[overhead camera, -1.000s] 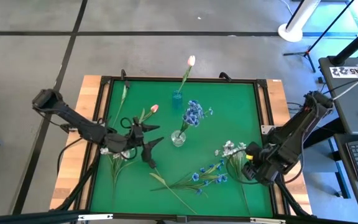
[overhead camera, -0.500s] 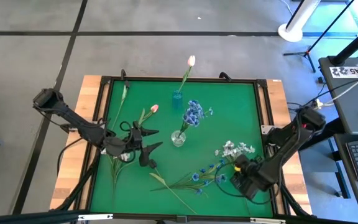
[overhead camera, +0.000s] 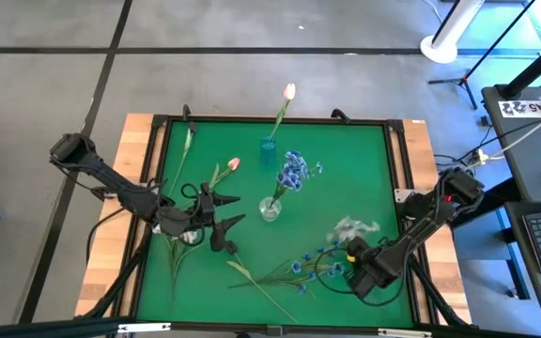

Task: Sort flowers into vase by color
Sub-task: Put the right white flowers into the blue vase

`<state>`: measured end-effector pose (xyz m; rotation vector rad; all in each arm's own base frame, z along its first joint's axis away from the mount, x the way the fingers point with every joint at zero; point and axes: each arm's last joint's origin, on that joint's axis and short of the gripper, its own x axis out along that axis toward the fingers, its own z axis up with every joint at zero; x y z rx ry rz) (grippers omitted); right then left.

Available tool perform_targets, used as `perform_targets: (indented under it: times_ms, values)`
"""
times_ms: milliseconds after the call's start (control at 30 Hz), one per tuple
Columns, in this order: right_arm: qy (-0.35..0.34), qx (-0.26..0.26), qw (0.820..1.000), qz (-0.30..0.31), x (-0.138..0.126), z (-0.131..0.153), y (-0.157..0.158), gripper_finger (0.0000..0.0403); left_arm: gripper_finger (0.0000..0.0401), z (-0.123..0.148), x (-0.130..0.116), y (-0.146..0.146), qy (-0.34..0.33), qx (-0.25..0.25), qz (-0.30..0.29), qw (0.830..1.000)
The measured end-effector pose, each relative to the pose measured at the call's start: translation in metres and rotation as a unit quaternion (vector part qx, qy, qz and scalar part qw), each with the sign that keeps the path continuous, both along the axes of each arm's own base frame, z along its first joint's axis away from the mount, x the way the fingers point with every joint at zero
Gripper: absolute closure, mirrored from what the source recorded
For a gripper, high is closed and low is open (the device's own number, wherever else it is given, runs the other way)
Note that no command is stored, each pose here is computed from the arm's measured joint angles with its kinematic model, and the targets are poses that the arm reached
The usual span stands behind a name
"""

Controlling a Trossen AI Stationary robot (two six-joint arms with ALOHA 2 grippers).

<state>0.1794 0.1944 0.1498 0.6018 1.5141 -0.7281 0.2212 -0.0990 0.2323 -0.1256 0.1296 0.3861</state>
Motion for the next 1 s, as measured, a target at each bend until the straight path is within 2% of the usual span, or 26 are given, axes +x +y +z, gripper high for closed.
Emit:
perform_targets:
  times_ms: [67, 100, 267, 333, 433, 600, 667, 733, 867, 1000]
  values:
    - [-0.004, 0.001, 1.0, 0.001, -0.002, 0.006, -0.002, 0.0376, 0.0156, 0.0, 0.0, 0.0, 0.0, 0.0, 0.0, 1.0]
    - [-0.005, 0.001, 1.0, 0.0, -0.004, 0.01, -0.003, 0.0387, 0.0156, 0.0, 0.0, 0.0, 0.0, 0.0, 0.0, 1.0]
    - [-0.014, -0.03, 0.999, -0.025, -0.013, 0.03, -0.016, 0.0374, 0.0156, 0.0, 0.0, 0.0, -0.001, -0.001, 0.0, 1.0]
    - [-0.024, -0.048, 0.998, -0.031, -0.017, 0.042, -0.021, 0.0382, 0.0156, 0.0, 0.0, 0.0, -0.001, -0.001, 0.0, 1.0]
    - [-0.045, -0.084, 0.994, -0.044, -0.023, 0.065, -0.032, 0.0395, 0.0156, 0.0, 0.0, 0.0, -0.002, -0.001, 0.001, 1.0]
    - [-0.083, -0.149, 0.982, -0.08, -0.036, 0.109, -0.051, 0.0387, 0.0156, 0.0, 0.0, 0.0, -0.002, -0.001, 0.001, 1.0]
    - [-0.111, -0.172, 0.975, -0.09, -0.039, 0.124, -0.057, 0.0392, 0.0156, 0.0, 0.0, 0.0, -0.002, -0.001, 0.001, 1.0]
    - [-0.18, -0.173, 0.965, -0.086, -0.039, 0.136, -0.062, 0.0396, 0.0156, 0.0, 0.0, 0.0, -0.003, 0.0, 0.004, 1.0]
    - [-0.289, -0.205, 0.931, -0.089, -0.04, 0.16, -0.075, 0.0391, 0.0156, 0.001, 0.0, 0.001, -0.005, 0.002, 0.012, 1.0]
    - [-0.37, -0.241, 0.894, -0.075, -0.041, 0.178, -0.084, 0.0391, 0.0156, 0.005, 0.001, 0.0, -0.016, 0.012, 0.01, 1.0]
